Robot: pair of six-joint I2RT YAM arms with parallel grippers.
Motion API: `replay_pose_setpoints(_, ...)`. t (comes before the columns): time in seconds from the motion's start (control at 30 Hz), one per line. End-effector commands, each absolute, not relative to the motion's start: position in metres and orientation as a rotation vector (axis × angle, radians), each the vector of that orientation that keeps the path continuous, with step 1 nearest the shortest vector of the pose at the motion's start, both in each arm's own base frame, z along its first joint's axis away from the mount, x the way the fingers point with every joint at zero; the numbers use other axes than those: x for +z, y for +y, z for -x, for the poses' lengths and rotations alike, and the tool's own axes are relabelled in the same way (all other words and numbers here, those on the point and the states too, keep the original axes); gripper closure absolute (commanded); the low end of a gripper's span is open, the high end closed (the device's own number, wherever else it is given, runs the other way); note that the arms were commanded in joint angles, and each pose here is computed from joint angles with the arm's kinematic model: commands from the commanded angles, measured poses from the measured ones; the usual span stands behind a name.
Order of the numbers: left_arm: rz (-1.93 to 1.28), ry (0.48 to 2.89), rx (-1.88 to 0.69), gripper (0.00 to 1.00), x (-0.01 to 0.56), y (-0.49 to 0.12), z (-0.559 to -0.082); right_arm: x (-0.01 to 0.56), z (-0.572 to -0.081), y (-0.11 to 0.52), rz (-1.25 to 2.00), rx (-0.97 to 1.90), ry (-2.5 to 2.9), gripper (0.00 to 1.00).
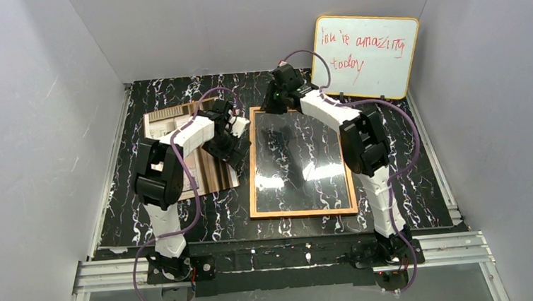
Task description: Put the photo into the frame
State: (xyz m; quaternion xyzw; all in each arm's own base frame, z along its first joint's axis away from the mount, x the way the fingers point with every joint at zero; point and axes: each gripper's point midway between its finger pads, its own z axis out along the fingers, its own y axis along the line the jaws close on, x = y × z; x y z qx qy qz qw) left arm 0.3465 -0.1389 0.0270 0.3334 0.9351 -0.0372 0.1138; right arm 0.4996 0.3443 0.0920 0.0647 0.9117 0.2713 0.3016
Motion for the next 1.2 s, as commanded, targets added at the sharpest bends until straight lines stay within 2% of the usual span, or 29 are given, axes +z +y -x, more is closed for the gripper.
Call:
replay_pose_setpoints(0.0, -0.889, 2.78, -0.176, 0.02, 0.038, -0.128, -0.351, 0.136, -0.467, 0.378, -0.095, 0.804, 2.354, 0.67)
replay_pose_setpoints(0.43, -0.833, 2.779, -0.146, 0.02, 0.047, -0.102, -0.359, 0.071, -0.424, 0.378, -0.18, 0.714, 2.508, 0.82)
replay_pose_setpoints(0.8, -0.841, 2.774, -0.137, 0.02, 0.047, -0.1, -0.358, 0.035, -0.41, 0.371, -0.181, 0.63, 2.594, 0.84)
replay_pose_setpoints(1.17, -0.839, 2.764, -0.125, 0.02, 0.052, -0.098, -0.362, 0.049, -0.406, 0.376, -0.129, 0.571, 2.578, 0.84)
